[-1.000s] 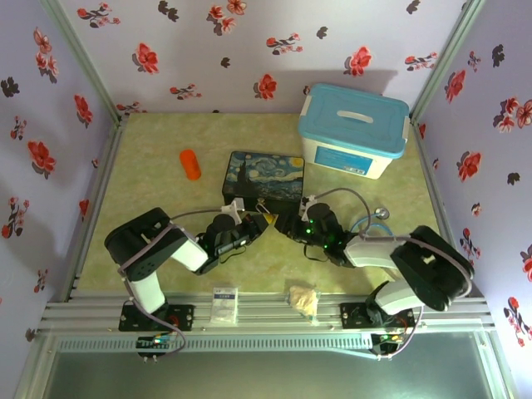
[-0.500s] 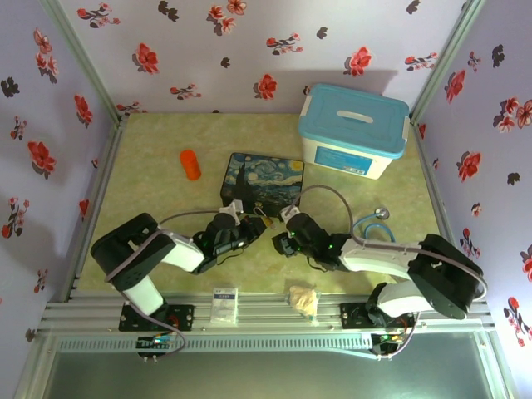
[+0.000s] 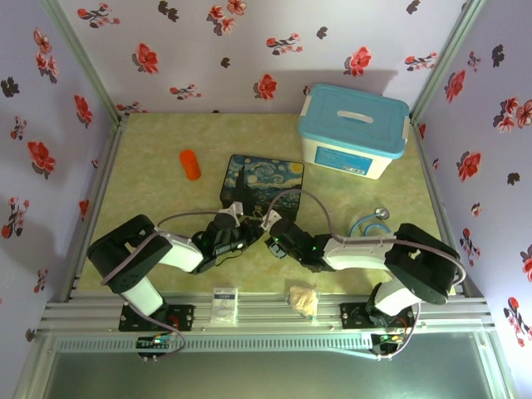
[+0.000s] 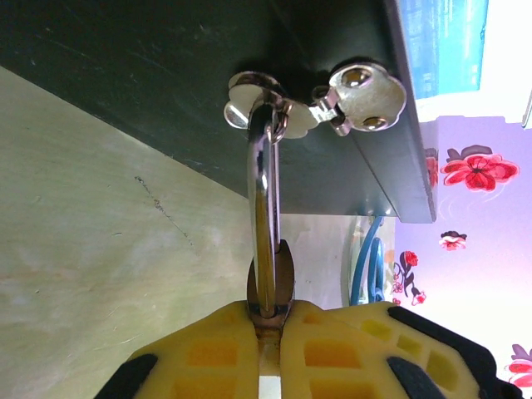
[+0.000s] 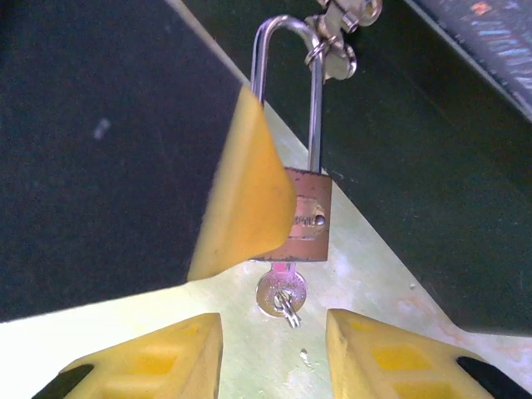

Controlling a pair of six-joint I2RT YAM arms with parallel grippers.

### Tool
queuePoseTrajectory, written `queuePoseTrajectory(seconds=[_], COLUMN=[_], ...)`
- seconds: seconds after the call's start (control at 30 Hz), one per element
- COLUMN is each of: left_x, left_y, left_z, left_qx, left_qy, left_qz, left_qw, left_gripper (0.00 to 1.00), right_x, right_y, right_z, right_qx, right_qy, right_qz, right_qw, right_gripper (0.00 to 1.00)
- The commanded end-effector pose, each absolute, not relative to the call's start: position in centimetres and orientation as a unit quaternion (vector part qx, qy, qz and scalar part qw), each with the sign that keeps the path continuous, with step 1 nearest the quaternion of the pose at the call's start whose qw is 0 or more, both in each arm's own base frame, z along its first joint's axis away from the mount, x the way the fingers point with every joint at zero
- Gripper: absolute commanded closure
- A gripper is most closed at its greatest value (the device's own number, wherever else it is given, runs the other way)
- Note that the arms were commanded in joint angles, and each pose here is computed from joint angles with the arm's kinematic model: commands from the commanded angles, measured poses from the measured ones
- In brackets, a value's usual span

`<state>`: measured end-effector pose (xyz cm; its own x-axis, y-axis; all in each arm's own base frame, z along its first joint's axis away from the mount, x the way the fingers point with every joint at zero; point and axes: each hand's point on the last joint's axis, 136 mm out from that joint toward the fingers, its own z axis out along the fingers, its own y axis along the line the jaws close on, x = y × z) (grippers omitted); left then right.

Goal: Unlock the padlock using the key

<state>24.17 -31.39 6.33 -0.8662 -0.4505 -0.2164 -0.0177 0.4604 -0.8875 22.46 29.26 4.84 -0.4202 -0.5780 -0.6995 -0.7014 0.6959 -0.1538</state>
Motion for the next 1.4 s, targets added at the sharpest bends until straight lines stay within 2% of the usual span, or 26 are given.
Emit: queuePoseTrajectory(seconds=[0.0,0.13,0.23,0.37,0.53,0.73,0.93,1.07,1.37], left_x=[24.6,24.5,24.4,24.3,24.2,24.0,23.9,23.8,23.9], left_y=[-32.6,-32.6,-32.6,-32.7,-32.6,-32.6,-32.2,-32.0,-31.3], left_z=[9.3,9.4,9.5,9.4,9.1,9.0,8.9,8.9,8.4], left_qx=[-0.119,-0.120,-0.121,-0.122,-0.125,-0.123,-0.124,-0.124,-0.129], left_qy=[0.802,0.801,0.800,0.800,0.800,0.802,0.801,0.801,0.803], left_qz=[-0.536,-0.538,-0.539,-0.542,-0.542,-0.542,-0.542,-0.542,-0.537], left_qw=[0.235,0.233,0.232,0.227,0.224,0.221,0.221,0.222,0.225], left_gripper=[1.00,1.00,1.00,1.00,1.00,1.00,1.00,1.00,1.00], right_x=[22.9,23.5,24.2,25.0,25.2,24.4,24.7,24.2,24.4], right_y=[29.1,29.2,29.6,30.4,30.9,32.1,31.3,31.4,30.2], right_z=[4.7,4.5,4.6,5.3,5.3,4.5,4.6,4.4,5.4], right_qx=[-0.397,-0.402,-0.403,-0.387,-0.374,-0.381,-0.345,-0.339,-0.271], right_qy=[0.829,0.821,0.815,0.810,0.811,0.816,0.831,0.836,0.830], right_qz=[0.047,0.013,-0.011,-0.015,-0.004,0.061,0.149,0.237,0.367], right_qw=[0.392,0.406,0.417,0.441,0.450,0.430,0.411,0.362,0.321], right_gripper=[0.62,0.62,0.65,0.78,0.85,0.94,0.96,0.96,0.96])
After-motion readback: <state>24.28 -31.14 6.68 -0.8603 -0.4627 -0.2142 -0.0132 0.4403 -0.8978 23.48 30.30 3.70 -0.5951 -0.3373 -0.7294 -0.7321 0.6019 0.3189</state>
